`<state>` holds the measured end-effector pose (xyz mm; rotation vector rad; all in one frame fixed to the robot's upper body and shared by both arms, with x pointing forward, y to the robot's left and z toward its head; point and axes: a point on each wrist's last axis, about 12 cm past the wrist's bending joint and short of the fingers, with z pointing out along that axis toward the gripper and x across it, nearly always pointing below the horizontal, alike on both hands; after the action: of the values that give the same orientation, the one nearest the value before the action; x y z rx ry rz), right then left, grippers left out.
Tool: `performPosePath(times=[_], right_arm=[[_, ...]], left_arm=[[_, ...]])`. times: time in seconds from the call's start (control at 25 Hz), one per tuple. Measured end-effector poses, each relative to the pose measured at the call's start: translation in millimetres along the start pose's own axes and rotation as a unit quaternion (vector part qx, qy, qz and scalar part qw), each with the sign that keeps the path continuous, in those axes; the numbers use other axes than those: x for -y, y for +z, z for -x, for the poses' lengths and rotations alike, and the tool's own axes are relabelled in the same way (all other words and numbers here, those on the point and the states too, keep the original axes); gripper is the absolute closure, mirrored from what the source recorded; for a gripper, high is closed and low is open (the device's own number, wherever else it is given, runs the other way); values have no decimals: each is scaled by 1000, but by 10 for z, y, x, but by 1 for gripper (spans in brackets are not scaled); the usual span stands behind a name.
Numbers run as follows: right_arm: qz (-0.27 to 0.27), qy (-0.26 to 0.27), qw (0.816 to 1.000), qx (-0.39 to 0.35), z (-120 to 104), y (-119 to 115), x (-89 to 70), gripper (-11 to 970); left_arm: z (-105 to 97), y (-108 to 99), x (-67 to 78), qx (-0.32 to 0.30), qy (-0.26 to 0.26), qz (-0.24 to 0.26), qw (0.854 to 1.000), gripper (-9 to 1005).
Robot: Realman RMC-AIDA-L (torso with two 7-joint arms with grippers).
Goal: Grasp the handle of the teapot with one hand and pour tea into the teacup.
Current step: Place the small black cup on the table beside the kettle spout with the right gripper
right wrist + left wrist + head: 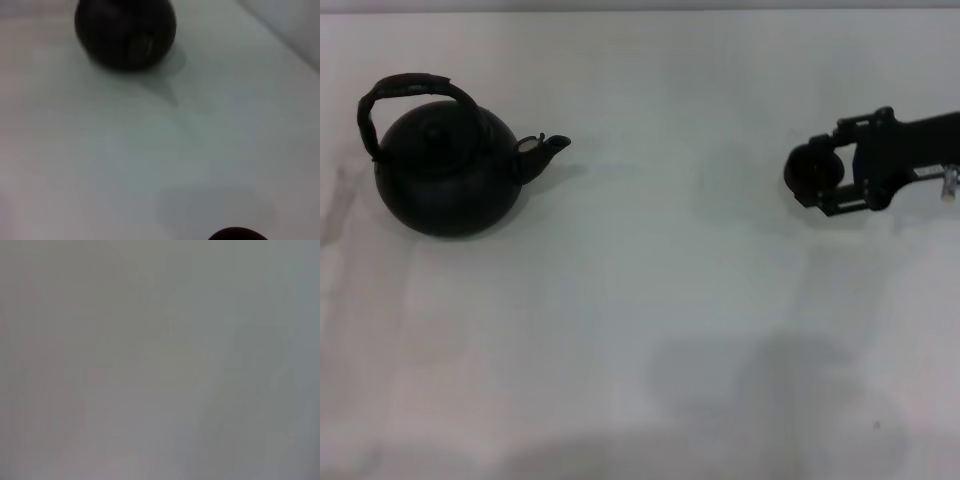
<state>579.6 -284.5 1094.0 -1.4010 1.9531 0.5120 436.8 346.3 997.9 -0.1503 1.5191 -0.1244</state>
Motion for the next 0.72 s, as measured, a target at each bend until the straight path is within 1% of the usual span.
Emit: performPosePath(times=[0.12,0.32,0.52,0.72], right_arm=[[10,4,1000,19,158,16,14,230],[28,3,998,53,361,143,-21,229],[41,-8,997,64,496,337,-95,228],[48,-28,997,55,564,523,-175,227]], left_arm=[[3,5,4,1,0,-1,1000,133],[1,13,22,0,1,-9,1000,133],[-1,21,36,-2,2,-14,1000,133],[-2,19,37,-2,0,-15,1000,133]])
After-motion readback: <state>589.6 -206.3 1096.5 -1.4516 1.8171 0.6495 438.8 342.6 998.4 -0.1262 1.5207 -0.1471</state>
